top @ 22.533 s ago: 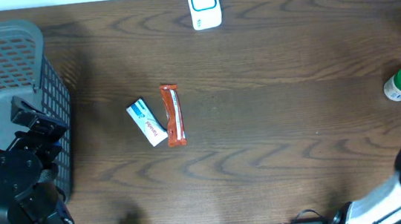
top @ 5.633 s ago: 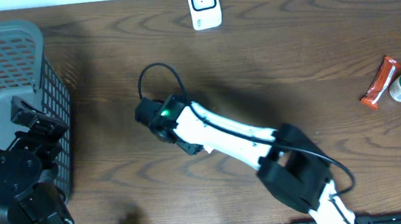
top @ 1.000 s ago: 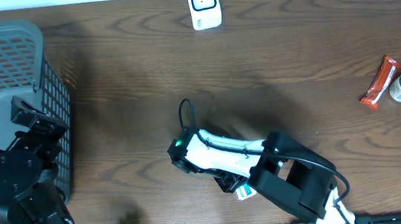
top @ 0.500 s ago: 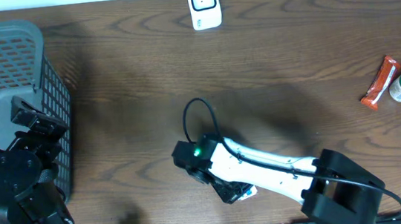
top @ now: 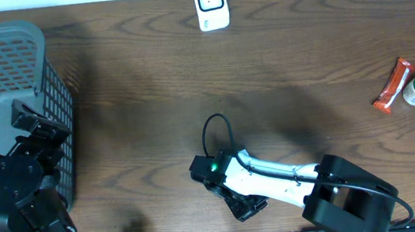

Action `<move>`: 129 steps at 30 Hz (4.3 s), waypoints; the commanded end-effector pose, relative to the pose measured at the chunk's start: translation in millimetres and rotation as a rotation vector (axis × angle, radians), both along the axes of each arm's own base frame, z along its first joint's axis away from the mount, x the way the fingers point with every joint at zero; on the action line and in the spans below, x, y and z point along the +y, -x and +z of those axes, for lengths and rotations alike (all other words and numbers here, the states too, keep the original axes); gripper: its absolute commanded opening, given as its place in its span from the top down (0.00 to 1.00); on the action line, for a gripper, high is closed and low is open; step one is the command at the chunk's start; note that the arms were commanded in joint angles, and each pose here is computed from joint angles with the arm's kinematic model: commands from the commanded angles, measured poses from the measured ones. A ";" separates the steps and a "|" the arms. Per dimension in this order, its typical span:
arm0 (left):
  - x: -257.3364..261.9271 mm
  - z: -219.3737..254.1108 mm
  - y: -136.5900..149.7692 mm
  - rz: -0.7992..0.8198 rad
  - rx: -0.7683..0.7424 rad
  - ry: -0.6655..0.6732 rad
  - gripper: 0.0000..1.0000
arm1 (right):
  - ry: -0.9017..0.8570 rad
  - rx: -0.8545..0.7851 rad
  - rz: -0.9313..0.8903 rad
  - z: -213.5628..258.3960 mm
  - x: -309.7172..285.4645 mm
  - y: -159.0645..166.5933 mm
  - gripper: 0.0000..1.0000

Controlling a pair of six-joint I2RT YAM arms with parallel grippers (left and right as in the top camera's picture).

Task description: Scan the item barcode

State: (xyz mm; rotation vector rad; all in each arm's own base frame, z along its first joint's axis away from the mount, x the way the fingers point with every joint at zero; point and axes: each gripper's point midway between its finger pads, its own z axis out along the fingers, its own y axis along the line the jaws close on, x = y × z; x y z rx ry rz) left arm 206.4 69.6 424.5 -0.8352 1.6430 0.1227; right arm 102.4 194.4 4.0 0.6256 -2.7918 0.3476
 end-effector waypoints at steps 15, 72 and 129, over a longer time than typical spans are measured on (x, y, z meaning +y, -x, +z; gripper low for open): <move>3.0 -0.4 1.1 0.014 0.009 -0.016 0.00 | -0.115 -0.194 -0.109 -9.4 14.6 -63.8 0.99; 3.0 -0.4 1.1 0.014 0.009 -0.016 0.00 | -0.109 -0.285 -0.125 5.2 1.0 -128.1 0.99; 3.0 -0.4 1.1 0.014 0.009 -0.016 0.00 | -0.394 -0.058 0.119 -19.6 -12.2 -176.8 0.21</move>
